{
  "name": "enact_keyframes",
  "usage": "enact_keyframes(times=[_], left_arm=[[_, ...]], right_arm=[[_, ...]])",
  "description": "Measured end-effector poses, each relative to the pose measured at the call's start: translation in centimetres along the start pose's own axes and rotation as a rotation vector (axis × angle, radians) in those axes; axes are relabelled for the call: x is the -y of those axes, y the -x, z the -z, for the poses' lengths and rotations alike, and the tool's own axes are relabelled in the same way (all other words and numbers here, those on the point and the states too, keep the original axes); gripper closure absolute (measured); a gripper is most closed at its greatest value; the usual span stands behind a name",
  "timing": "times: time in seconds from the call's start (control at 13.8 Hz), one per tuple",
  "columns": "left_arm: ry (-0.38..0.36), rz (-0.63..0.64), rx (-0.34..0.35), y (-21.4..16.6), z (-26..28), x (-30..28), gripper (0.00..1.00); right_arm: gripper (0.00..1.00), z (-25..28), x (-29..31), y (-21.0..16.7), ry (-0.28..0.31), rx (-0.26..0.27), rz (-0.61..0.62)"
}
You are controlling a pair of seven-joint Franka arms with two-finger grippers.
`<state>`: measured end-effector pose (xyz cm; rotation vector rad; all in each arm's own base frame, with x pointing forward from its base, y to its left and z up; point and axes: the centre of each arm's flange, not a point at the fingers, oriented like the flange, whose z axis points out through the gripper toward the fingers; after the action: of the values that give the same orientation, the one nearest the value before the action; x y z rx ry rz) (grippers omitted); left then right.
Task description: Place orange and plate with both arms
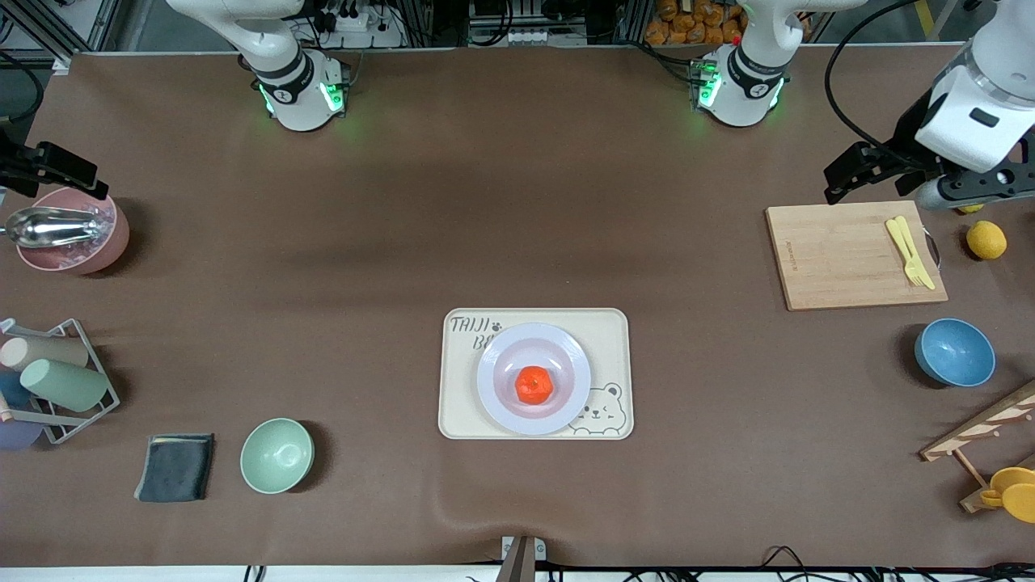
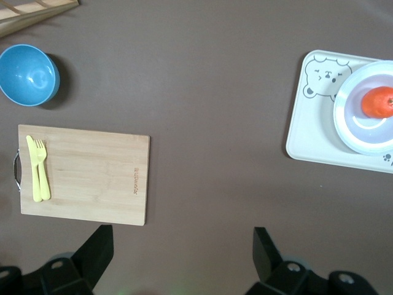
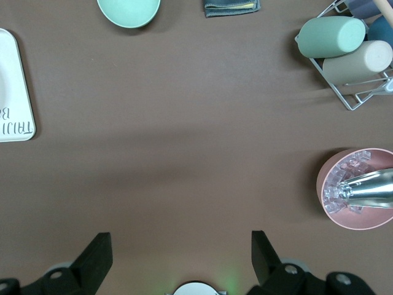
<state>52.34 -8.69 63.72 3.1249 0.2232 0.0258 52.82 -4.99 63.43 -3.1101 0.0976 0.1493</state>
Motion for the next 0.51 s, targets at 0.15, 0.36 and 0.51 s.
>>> enact_keyframes(times=[0.15,0.36,0.51], left_arm=[[0.003,0.029,-0.012,-0.4,0.6,1.5,0.00],[0.004,0.087,-0.021,-1.1,1.0,4.8,0.00],[0.005,0.095,-0.029,-1.1,1.5,5.2,0.00]], right_arm=[[0.00,0.1,-0.2,-0.1,0.002,-0.010,-0.003],[0.00,1.0,-0.5,-0.8,0.034,-0.081,0.037],[0.00,0.9,-0.5,-0.7,0.035,-0.078,0.049]])
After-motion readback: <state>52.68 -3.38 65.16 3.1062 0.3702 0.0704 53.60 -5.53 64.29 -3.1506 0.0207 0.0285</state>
